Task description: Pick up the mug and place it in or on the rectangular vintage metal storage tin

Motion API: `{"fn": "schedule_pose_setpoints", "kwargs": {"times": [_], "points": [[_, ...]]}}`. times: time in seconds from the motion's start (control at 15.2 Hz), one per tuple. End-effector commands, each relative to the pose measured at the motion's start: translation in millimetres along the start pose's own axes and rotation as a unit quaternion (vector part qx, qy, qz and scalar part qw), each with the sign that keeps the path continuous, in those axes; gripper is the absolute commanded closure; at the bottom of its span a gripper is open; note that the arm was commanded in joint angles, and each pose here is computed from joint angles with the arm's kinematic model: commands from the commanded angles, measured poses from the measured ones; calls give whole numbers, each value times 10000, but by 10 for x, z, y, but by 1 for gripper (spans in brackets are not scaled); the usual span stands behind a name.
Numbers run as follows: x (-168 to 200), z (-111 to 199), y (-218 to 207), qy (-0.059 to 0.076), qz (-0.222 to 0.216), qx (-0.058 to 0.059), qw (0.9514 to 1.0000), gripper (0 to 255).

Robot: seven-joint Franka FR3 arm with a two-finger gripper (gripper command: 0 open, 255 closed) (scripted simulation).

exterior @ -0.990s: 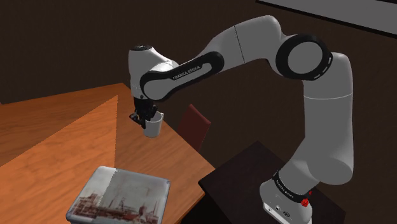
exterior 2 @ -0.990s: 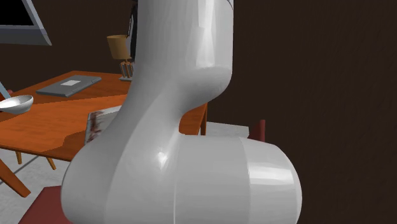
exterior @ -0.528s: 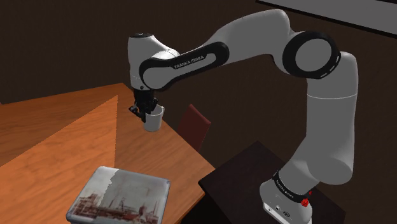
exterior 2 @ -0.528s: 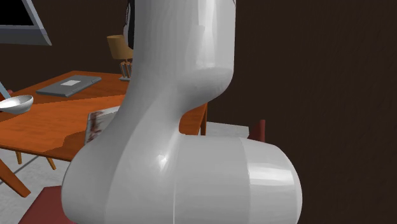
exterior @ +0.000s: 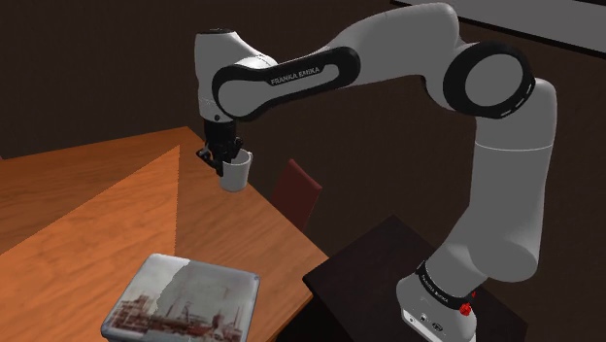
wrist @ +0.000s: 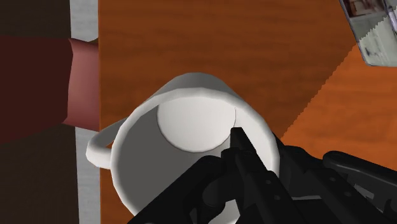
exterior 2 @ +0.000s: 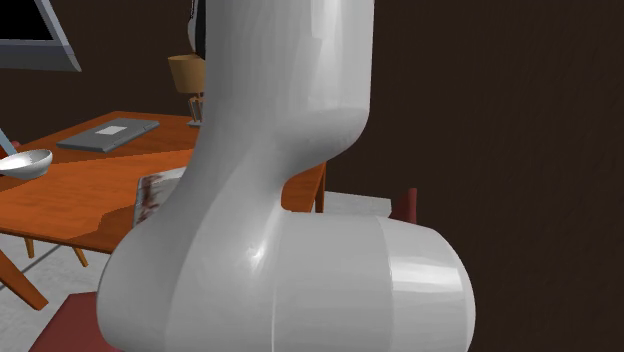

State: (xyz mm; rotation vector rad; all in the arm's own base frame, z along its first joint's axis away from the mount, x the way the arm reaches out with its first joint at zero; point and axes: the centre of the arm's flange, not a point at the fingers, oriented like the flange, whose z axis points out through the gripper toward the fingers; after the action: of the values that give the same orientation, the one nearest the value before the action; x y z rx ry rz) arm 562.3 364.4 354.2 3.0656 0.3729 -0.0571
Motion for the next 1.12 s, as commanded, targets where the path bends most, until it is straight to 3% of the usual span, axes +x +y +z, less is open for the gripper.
{"fn": "schedule_pose_setpoints", "kwargs": {"times": [0.0,0.26,1.06], "points": [[2,-111,9,0,0,0,10000,255],[-6,-292,18,0,-1,0,10000,255],[-956,-428,-1242,0,0,0,10000,255]]}}
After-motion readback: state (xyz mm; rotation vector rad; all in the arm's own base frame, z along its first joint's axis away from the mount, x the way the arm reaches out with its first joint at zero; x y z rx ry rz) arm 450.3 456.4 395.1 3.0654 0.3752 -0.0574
